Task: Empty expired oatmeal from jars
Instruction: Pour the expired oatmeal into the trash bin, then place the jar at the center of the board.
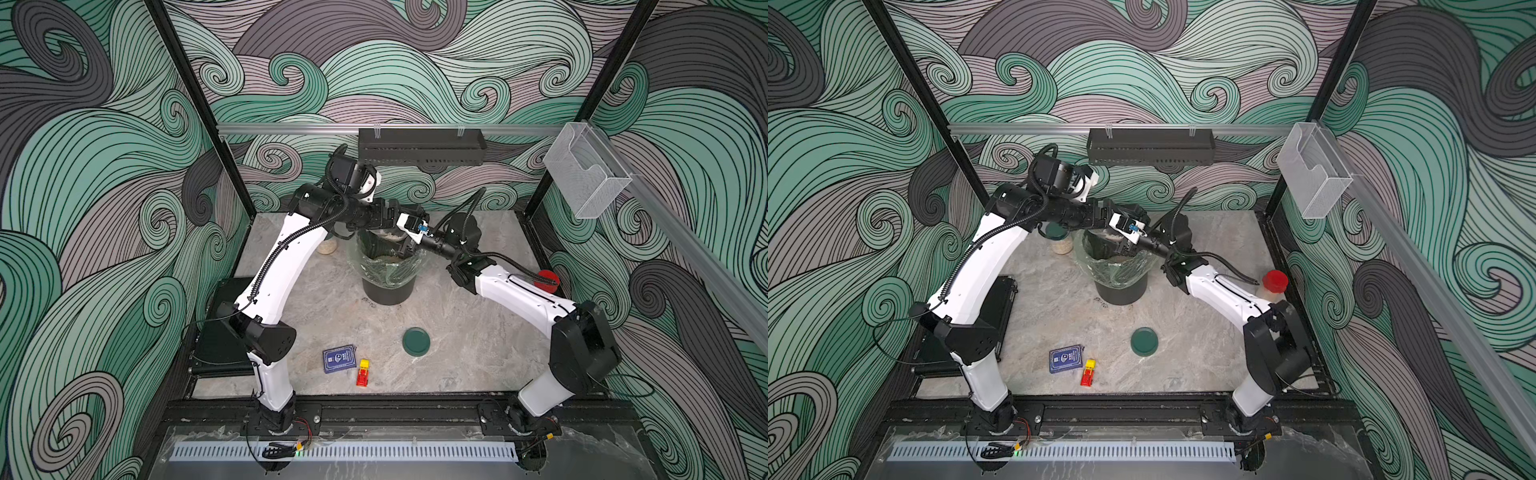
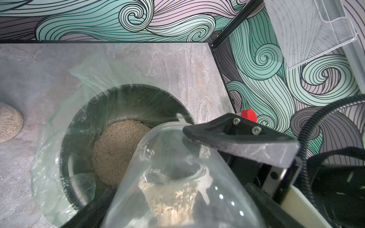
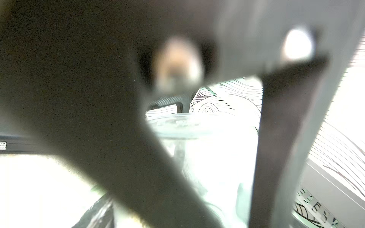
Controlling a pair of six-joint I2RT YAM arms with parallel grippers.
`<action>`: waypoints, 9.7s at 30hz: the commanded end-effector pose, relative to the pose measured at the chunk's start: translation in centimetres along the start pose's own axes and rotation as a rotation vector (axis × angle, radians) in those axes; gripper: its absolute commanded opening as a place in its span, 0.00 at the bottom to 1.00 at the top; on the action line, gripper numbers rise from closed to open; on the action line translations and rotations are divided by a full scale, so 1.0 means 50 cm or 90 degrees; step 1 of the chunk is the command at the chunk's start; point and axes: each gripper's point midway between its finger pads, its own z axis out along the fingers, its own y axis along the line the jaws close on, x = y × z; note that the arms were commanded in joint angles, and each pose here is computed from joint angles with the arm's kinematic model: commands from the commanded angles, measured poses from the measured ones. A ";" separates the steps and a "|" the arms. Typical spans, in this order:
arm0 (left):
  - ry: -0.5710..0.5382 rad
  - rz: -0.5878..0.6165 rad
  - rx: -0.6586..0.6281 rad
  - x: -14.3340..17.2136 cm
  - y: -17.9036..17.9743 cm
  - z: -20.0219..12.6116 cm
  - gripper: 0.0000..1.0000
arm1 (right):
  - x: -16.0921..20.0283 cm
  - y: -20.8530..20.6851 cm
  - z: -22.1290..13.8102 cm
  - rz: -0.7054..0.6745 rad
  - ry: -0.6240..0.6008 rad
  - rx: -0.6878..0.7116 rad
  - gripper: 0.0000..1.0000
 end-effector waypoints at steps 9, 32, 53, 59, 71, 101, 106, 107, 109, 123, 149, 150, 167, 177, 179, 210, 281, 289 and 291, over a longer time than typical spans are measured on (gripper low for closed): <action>-0.132 -0.014 0.038 -0.055 -0.030 -0.100 0.99 | 0.037 -0.026 0.018 0.066 0.032 0.035 0.44; -0.229 -0.004 -0.007 0.009 0.026 -0.190 0.99 | -0.024 -0.106 0.014 0.246 -0.029 0.120 0.38; -0.228 0.003 -0.004 0.052 0.039 -0.197 0.99 | 0.038 -0.147 -0.011 0.609 0.000 0.244 0.35; -0.223 0.004 -0.005 0.057 0.042 -0.192 0.99 | 0.037 -0.149 -0.012 0.621 0.008 0.245 0.29; -0.235 0.017 0.003 0.057 0.032 -0.214 0.99 | -0.075 -0.129 -0.009 0.347 -0.047 0.135 0.23; -0.213 0.022 0.012 0.079 0.034 -0.201 0.99 | -0.021 -0.074 0.011 0.266 0.072 0.086 0.00; -0.207 0.021 0.010 0.086 0.039 -0.196 0.98 | 0.056 -0.049 0.015 0.290 0.153 0.090 0.00; -0.206 0.022 0.009 0.086 0.040 -0.195 0.98 | 0.061 -0.049 0.014 0.288 0.165 0.091 0.00; -0.206 0.022 0.006 0.087 0.042 -0.193 0.99 | 0.053 -0.055 0.012 0.283 0.178 0.096 0.00; -0.200 0.027 0.006 0.084 0.041 -0.188 0.99 | 0.008 -0.059 0.007 0.246 0.164 0.097 0.00; -0.141 0.104 0.030 0.110 0.034 -0.149 0.99 | 0.018 -0.016 0.021 0.231 0.190 0.017 0.00; -0.132 0.114 0.030 0.112 0.035 -0.142 0.98 | 0.011 -0.015 0.020 0.229 0.183 0.011 0.00; -0.180 0.141 0.160 0.034 -0.018 -0.108 0.99 | -0.073 -0.029 -0.018 0.225 0.086 -0.032 0.00; -0.205 0.109 0.144 -0.010 0.006 -0.073 0.98 | -0.099 -0.025 -0.023 0.241 0.052 -0.047 0.00; -0.215 0.104 0.148 -0.017 0.004 -0.076 0.99 | -0.102 -0.025 -0.024 0.245 0.048 -0.048 0.00; -0.173 -0.065 0.145 -0.040 0.047 0.022 0.07 | -0.097 -0.035 -0.021 0.287 0.045 -0.022 0.64; -0.157 -0.591 0.516 -0.105 -0.018 -0.037 0.00 | -0.065 -0.110 -0.021 0.915 -0.080 0.100 0.99; -0.152 -0.593 0.525 -0.104 -0.024 -0.036 0.00 | -0.075 -0.103 -0.010 0.910 -0.093 0.065 0.93; -0.152 -0.592 0.526 -0.104 -0.025 -0.037 0.00 | -0.076 -0.102 -0.011 0.908 -0.096 0.063 0.87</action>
